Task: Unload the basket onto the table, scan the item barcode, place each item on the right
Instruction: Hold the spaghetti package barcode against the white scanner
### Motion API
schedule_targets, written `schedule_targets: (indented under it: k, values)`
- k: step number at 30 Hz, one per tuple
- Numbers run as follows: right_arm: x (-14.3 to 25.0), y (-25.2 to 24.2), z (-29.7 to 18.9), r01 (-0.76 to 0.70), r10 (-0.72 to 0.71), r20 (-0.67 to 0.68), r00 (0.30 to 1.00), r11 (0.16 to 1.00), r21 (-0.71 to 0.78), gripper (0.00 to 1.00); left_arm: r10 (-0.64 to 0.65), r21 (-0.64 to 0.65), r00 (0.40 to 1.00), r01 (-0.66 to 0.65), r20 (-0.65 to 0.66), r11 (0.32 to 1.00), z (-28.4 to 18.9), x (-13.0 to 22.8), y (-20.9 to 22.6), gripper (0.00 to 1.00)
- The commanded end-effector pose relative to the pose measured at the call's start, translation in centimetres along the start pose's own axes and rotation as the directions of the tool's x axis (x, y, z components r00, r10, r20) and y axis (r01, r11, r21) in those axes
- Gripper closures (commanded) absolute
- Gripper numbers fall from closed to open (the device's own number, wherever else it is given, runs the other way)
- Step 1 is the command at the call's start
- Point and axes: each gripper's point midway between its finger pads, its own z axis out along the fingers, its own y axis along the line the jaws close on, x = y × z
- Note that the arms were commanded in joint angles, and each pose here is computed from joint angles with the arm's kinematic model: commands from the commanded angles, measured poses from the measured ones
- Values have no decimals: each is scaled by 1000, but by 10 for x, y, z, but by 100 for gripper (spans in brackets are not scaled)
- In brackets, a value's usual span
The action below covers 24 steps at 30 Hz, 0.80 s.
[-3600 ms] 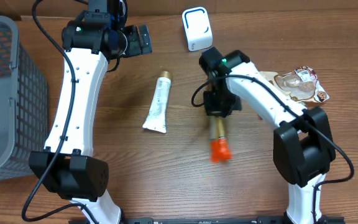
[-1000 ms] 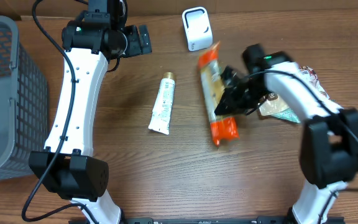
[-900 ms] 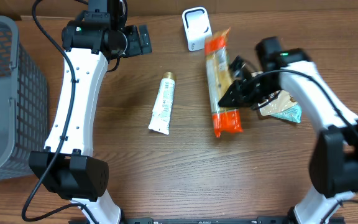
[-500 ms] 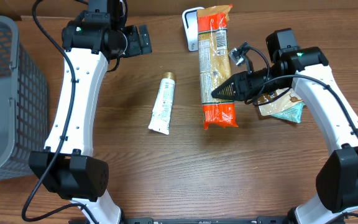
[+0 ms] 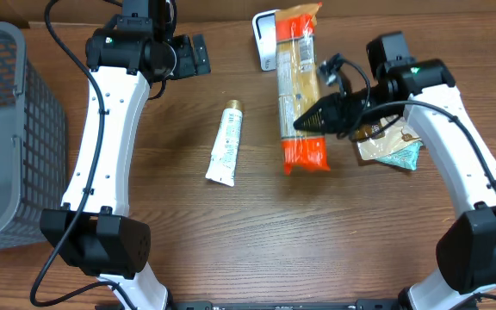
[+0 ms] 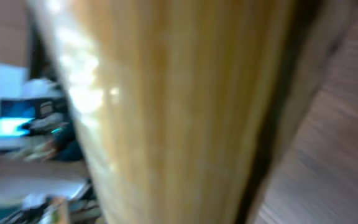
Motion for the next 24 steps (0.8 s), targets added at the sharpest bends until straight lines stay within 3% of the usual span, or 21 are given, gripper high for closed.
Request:
schedule_targets:
  k: [1, 5, 9, 13, 18, 24]
  values:
    - [-57, 35, -48, 124, -170, 160, 972, 956, 264, 97, 2, 0, 1000, -2, 9, 1000, -2, -3, -1, 0]
    - [-97, 29, -85, 97, -303, 238, 923, 780, 618, 97, 2, 0, 1000, -2, 9, 1000, -2, -3, -1, 0]
    - [-134, 11, -117, -56, -465, 250, 850, 392, 918, 96, 2, 0, 1000, -2, 9, 1000, -2, -3, -1, 0]
    - [-156, -13, -111, -88, -512, 171, 842, 182, 979, 96, 2, 0, 1000, -2, 9, 1000, -2, -3, -1, 1]
    - [-175, -67, -89, 40, -485, -62, 872, -55, 998, 96, 2, 0, 1000, -2, 9, 1000, -2, -3, -1, 1]
    - [-199, -116, -74, 9, -462, -135, 876, -264, 965, 96, 2, 0, 1000, -2, 9, 1000, -2, -3, -1, 0]
